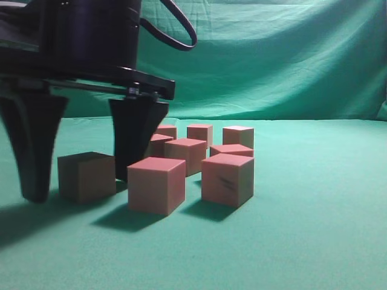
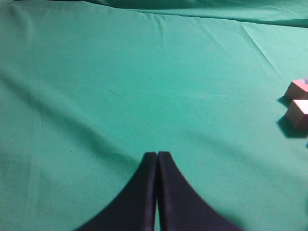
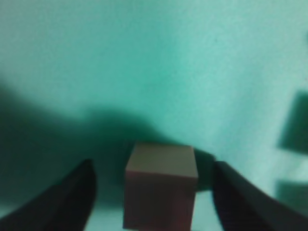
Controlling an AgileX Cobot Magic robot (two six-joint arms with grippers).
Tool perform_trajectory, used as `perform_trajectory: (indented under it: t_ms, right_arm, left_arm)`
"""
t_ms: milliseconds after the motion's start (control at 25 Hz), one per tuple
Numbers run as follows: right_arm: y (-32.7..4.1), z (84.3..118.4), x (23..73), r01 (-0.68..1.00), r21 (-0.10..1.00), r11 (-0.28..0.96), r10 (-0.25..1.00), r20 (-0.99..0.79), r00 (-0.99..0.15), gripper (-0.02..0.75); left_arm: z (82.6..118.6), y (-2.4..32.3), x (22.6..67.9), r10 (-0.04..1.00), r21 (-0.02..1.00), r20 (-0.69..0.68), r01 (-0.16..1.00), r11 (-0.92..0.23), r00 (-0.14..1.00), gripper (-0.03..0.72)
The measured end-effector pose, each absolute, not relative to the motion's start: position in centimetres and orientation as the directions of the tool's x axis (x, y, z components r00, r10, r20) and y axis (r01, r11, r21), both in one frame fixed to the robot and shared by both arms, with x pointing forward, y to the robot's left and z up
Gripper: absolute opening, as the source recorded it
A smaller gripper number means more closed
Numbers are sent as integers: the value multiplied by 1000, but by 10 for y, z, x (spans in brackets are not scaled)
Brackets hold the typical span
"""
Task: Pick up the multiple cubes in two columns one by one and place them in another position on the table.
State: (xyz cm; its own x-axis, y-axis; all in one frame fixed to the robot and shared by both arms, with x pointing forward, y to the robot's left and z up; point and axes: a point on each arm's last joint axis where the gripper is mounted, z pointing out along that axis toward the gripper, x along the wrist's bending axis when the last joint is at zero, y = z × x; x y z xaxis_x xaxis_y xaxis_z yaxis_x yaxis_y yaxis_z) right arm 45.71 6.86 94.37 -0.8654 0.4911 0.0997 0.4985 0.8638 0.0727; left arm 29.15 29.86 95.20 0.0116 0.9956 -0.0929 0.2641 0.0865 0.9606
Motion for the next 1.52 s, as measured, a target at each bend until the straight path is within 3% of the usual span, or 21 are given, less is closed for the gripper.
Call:
perform_trajectory:
  t_ms: [80,200,360,520,680,800,1080,1200,1520]
  right_arm:
    - [68,947,457,496,57,866,489,101,-866,635]
    - [73,964,460,497,61,866,489,104,-866,631]
    - [91,1010,471,508,201,837,498,101,-861,631]
    - [96,1072,475,492,379,783,497,92,-863,382]
    - [78,1138,467,441,529,725,493,48,-869,90]
    - [52,1184,456,402,609,683,508,-1,-862,0]
    - [-24,1278,414,303,779,548,538,-51,-841,0]
    - [-56,1300,395,278,817,505,544,-51,-837,0]
    - [-126,1288,347,302,798,521,523,-19,-852,0]
  left_arm:
    - [952,299,292,996,961,-93,264,87,12,0]
    - [952,299,292,996,961,-93,264,87,12,0]
    - [952,299,292,996,961,-93,264,87,12,0]
    - [952,299,292,996,961,-93,264,87,12,0]
    - [952,299,292,996,961,-93,264,87,12,0]
    - [952,299,292,996,961,-93,264,87,12,0]
    - [952,299,292,996,961,-93,264,87,12,0]
    - [952,299,292,996,961,-93,264,87,12,0]
    - [952,299,292,996,961,-93,264,87,12,0]
